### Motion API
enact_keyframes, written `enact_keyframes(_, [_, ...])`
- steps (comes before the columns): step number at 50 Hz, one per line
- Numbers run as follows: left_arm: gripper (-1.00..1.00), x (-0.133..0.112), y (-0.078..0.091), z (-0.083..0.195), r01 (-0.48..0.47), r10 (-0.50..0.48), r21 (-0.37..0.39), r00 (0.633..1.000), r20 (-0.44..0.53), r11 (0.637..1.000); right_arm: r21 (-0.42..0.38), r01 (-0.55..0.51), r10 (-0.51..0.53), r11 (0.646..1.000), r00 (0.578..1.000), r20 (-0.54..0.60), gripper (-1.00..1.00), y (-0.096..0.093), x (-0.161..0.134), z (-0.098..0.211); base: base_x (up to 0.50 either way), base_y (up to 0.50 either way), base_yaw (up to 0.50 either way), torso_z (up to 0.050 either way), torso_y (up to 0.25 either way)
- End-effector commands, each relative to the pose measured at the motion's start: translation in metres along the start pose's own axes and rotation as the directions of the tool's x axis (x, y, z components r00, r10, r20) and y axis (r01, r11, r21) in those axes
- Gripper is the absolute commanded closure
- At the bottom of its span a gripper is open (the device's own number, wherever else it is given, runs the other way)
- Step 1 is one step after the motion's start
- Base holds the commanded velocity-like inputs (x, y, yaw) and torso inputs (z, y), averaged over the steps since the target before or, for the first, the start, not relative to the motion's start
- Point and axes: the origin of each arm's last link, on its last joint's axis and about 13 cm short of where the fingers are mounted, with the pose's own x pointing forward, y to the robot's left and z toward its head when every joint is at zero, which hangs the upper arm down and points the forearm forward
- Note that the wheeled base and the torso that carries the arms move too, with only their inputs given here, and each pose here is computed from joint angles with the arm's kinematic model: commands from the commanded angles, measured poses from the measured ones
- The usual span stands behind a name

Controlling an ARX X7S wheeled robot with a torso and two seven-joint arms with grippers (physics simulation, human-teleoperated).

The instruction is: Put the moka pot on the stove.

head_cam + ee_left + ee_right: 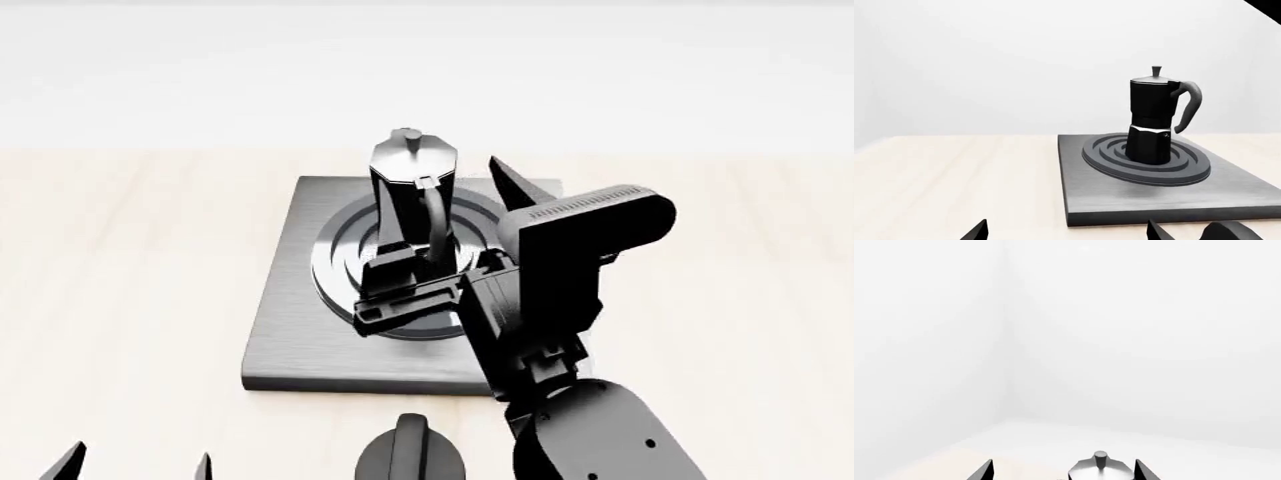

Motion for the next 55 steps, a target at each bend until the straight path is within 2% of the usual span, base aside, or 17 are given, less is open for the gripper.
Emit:
enact_keyframes(1, [-1.00,0.000,0.000,0.000,-0.001,0.001,0.000,1.000,0.001,1.000,-0.001,-0.005,0.005,1.000,0.999,0.048,-1.00,0.004,-0.015,0.013,0.00,0.00,0.00,0.000,0.000])
enact_keyframes(55, [-1.00,-0.002,-0.002,0.000,0.003,-0.003,0.003,1.000,0.000,1.000,-0.019,-0.012,0.015,1.000,0.976,0.216,-1.00,0.019,-0.087,0.046,0.00,0.00,0.00,0.000,0.000])
